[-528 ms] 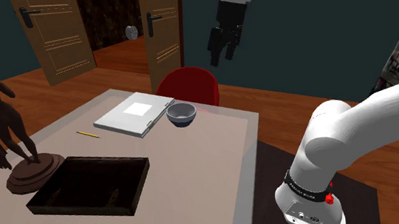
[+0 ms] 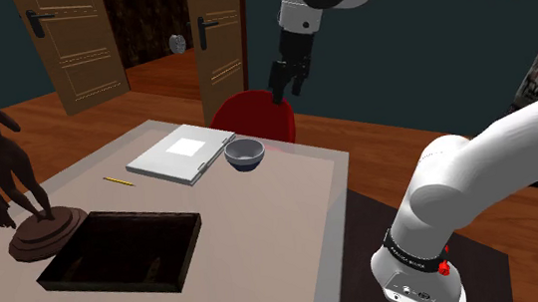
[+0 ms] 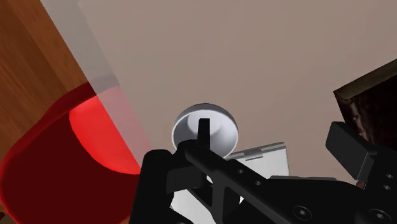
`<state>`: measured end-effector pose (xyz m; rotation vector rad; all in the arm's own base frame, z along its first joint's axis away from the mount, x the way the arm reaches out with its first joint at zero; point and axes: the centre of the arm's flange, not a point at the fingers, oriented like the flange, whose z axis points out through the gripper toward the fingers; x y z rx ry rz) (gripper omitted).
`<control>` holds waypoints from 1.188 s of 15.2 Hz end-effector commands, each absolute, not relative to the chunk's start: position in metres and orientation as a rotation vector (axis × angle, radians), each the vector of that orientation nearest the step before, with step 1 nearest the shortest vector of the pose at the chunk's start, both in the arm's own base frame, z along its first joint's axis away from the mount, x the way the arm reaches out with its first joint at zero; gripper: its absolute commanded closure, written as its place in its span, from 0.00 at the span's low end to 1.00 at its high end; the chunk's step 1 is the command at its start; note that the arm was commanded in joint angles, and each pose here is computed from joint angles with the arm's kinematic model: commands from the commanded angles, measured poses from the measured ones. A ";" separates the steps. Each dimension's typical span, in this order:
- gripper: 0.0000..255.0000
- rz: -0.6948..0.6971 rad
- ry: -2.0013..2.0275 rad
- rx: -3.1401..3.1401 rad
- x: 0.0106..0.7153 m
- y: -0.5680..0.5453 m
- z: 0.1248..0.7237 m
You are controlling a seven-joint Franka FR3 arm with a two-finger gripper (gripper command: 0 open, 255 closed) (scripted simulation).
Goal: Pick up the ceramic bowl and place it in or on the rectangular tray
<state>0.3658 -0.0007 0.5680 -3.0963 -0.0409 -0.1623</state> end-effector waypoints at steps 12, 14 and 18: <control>0.00 -0.168 -0.049 -3.103 0.475 -0.062 0.449; 0.00 -0.169 -0.050 -3.104 0.492 -0.071 0.431; 0.00 -0.170 -0.053 -3.106 0.525 -0.090 0.394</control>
